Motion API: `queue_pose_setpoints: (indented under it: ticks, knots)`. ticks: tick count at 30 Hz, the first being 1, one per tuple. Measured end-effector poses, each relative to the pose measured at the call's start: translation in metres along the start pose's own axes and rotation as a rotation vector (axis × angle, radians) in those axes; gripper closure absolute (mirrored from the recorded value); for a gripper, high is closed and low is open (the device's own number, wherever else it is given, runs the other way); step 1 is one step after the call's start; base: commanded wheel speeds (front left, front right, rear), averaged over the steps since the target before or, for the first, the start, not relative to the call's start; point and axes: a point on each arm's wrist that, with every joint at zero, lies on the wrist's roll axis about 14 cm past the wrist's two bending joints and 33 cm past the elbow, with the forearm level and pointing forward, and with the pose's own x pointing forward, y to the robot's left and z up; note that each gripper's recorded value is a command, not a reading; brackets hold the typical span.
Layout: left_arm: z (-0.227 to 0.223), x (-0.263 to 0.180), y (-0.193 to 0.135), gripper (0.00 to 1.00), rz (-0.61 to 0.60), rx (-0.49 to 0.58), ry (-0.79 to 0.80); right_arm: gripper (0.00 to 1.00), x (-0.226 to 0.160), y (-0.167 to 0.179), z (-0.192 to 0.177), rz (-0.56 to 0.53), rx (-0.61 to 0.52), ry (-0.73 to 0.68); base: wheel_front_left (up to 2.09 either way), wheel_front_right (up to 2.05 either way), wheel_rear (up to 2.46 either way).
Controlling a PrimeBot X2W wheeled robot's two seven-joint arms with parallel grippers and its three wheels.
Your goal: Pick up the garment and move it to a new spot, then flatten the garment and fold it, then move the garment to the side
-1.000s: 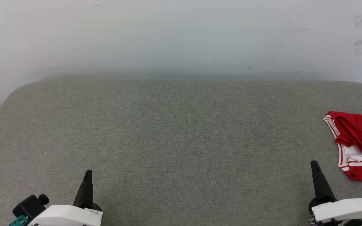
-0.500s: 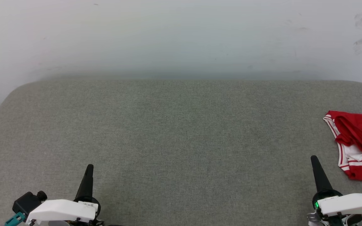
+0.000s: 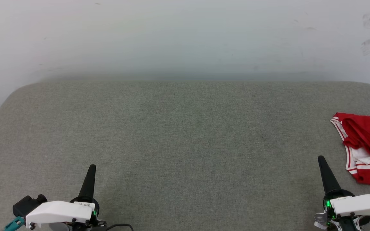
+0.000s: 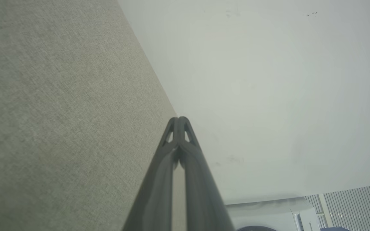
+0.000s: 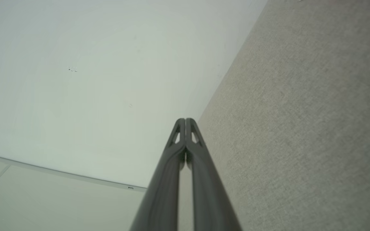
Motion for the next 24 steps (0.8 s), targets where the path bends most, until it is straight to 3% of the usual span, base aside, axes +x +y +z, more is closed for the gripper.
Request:
queue_pose_setpoints:
  ticks: [24]
  knots:
    - [0.0004,0.0091,-0.0080,1.00,-0.033,-0.221,0.015,1.00,0.0076,0.0066,0.0021,0.021,0.203,0.011,0.00,0.00,0.00]
